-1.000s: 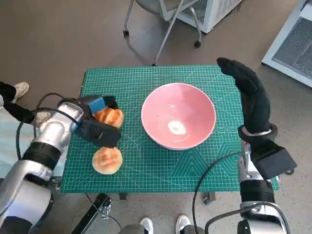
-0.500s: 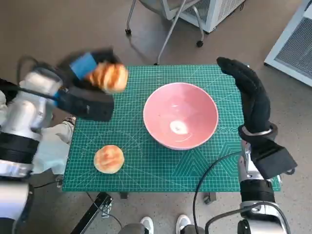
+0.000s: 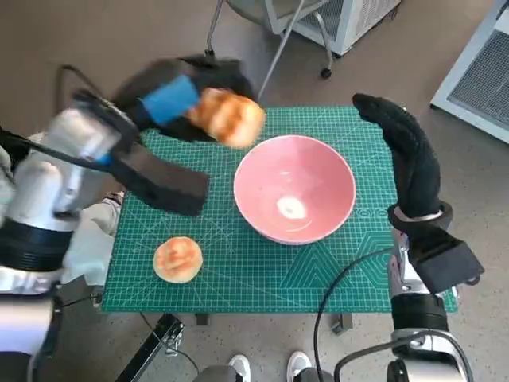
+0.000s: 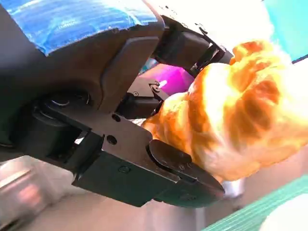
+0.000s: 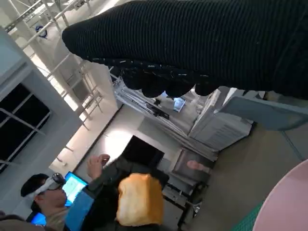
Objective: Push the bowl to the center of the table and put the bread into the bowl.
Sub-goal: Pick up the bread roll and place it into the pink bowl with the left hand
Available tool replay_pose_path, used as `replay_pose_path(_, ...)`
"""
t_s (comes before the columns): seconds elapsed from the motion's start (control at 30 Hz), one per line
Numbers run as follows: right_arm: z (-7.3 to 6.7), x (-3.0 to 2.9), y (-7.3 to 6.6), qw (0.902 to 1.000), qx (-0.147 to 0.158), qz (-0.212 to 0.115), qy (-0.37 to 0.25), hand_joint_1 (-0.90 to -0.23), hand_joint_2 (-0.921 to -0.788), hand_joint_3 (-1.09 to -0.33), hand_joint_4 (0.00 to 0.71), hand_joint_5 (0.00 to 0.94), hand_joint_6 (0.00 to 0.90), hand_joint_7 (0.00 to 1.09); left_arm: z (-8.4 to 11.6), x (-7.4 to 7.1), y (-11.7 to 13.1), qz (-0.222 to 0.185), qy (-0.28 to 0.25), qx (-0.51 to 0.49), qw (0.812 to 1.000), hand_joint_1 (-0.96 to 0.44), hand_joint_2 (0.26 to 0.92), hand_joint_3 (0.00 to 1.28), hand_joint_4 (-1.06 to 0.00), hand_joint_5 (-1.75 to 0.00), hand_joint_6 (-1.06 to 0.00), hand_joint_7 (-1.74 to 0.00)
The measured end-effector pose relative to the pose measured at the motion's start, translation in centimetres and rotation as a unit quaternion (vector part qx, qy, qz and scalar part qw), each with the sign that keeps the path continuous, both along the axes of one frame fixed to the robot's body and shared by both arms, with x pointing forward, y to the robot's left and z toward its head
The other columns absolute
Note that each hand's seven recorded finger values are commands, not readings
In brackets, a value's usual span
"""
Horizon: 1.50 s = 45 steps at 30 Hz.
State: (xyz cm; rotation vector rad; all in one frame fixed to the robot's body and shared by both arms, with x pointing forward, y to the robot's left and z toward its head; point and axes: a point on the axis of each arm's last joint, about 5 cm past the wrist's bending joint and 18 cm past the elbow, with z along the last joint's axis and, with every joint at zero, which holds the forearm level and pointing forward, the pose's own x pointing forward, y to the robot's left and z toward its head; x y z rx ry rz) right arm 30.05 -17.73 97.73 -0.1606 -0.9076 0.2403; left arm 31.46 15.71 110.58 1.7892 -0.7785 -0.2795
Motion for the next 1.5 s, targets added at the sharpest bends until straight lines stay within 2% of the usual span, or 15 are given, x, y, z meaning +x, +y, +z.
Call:
replay_pose_path(0.17, 0.0, -0.09, 0.0, 1.0000, 0.000, 0.000, -0.002, -0.613, -0.921, -0.768, 0.358, 0.002, 0.030, 0.86, -1.5, 0.8, -1.5, -0.062, 0.004, 0.005, 0.998, 0.00, 0.920, 0.06, -0.62, -1.10, -0.71, -1.20)
replay_pose_path(0.27, 0.0, -0.17, 0.0, 1.0000, -0.001, 0.000, -0.005, -0.614, -0.921, -0.768, 0.358, 0.002, 0.026, 0.86, -2.6, 1.3, -2.1, -0.085, 0.009, 0.012, 0.996, 0.00, 0.921, 0.08, -0.61, -1.14, -0.68, -1.20)
replay_pose_path(0.57, -0.2, -0.41, -0.2, 1.0000, -0.001, -0.006, -0.003, -0.615, -0.921, -0.764, 0.360, 0.003, 0.021, 0.86, -5.6, 2.3, -3.6, -0.107, 0.043, 0.055, 0.992, 0.00, 0.921, 0.13, -0.55, -1.22, -0.62, -1.24)
replay_pose_path(0.63, -0.2, -0.42, -0.2, 1.0000, -0.001, -0.006, -0.003, -0.612, -0.921, -0.763, 0.360, 0.003, 0.020, 0.86, -5.9, 2.3, -3.8, -0.108, 0.050, 0.058, 0.991, 0.00, 0.921, 0.16, -0.51, -1.24, -0.61, -1.29)
replay_pose_path(0.7, -0.2, -0.42, -0.2, 1.0000, -0.001, -0.007, -0.003, -0.610, -0.921, -0.761, 0.360, 0.003, 0.020, 0.86, -6.1, 2.4, -4.2, -0.103, 0.061, 0.062, 0.991, 0.00, 0.921, 0.25, -0.36, -1.36, -0.55, -1.36)
replay_pose_path(0.73, -0.2, -0.42, -0.2, 1.0000, 0.000, -0.007, -0.003, -0.611, -0.921, -0.759, 0.360, 0.003, 0.021, 0.86, -6.1, 2.4, -4.3, -0.097, 0.069, 0.067, 0.991, 0.04, 0.915, 0.26, -0.31, -1.18, -0.48, -1.22)
replay_pose_path(0.77, -0.2, -0.42, -0.2, 1.0000, 0.000, -0.007, -0.003, -0.613, -0.921, -0.757, 0.360, 0.003, 0.021, 0.86, -6.1, 2.4, -4.5, -0.084, 0.082, 0.077, 0.990, 0.10, 0.917, 0.27, -0.30, -0.81, -0.45, -0.90)
replay_pose_path(0.8, -0.2, -0.42, -0.2, 1.0000, 0.000, -0.007, -0.003, -0.617, -0.921, -0.755, 0.360, 0.003, 0.022, 0.85, -6.0, 2.4, -4.7, -0.076, 0.090, 0.084, 0.990, 0.16, 0.918, 0.29, -0.25, -0.52, -0.41, -0.63)
replay_pose_path(0.87, -0.2, -0.42, -0.2, 1.0000, 0.000, -0.007, -0.003, -0.623, -0.921, -0.751, 0.360, 0.003, 0.024, 0.85, -5.8, 2.4, -4.9, -0.050, 0.110, 0.104, 0.987, 0.22, 0.920, 0.32, -0.19, -0.22, -0.35, -0.31)
replay_pose_path(0.93, -0.2, -0.42, -0.2, 1.0000, 0.001, -0.007, -0.003, -0.626, -0.921, -0.749, 0.360, 0.003, 0.027, 0.85, -5.6, 2.3, -5.1, -0.024, 0.127, 0.120, 0.984, 0.24, 0.920, 0.34, -0.17, -0.11, -0.33, -0.20)
replay_pose_path(1.03, -0.2, -0.43, -0.3, 1.0000, 0.004, -0.007, -0.003, -0.627, -0.921, -0.746, 0.361, 0.003, 0.030, 0.84, -5.1, 2.3, -5.4, 0.019, 0.155, 0.141, 0.978, 0.21, 0.921, 0.33, -0.15, -0.04, -0.32, -0.11)
replay_pose_path(1.1, -0.3, -0.44, -0.3, 1.0000, 0.005, -0.007, -0.002, -0.627, -0.921, -0.746, 0.361, 0.003, 0.032, 0.84, -4.9, 2.2, -5.6, 0.034, 0.165, 0.150, 0.974, 0.18, 0.921, 0.31, -0.14, -0.02, -0.32, -0.08)
replay_pose_path(1.37, -0.4, -0.45, -0.4, 0.9999, 0.011, -0.008, 0.001, -0.632, -0.921, -0.739, 0.361, 0.003, 0.040, 0.83, -5.2, 1.9, -5.5, 0.019, 0.159, 0.142, 0.977, 0.12, 0.921, 0.28, -0.16, -0.01, -0.36, -0.07)
replay_pose_path(1.5, -0.4, -0.45, -0.3, 0.9999, 0.011, -0.007, 0.002, -0.634, -0.921, -0.737, 0.362, 0.003, 0.042, 0.82, -5.3, 1.9, -5.4, 0.011, 0.154, 0.136, 0.979, 0.14, 0.921, 0.29, -0.22, -0.03, -0.42, -0.08)
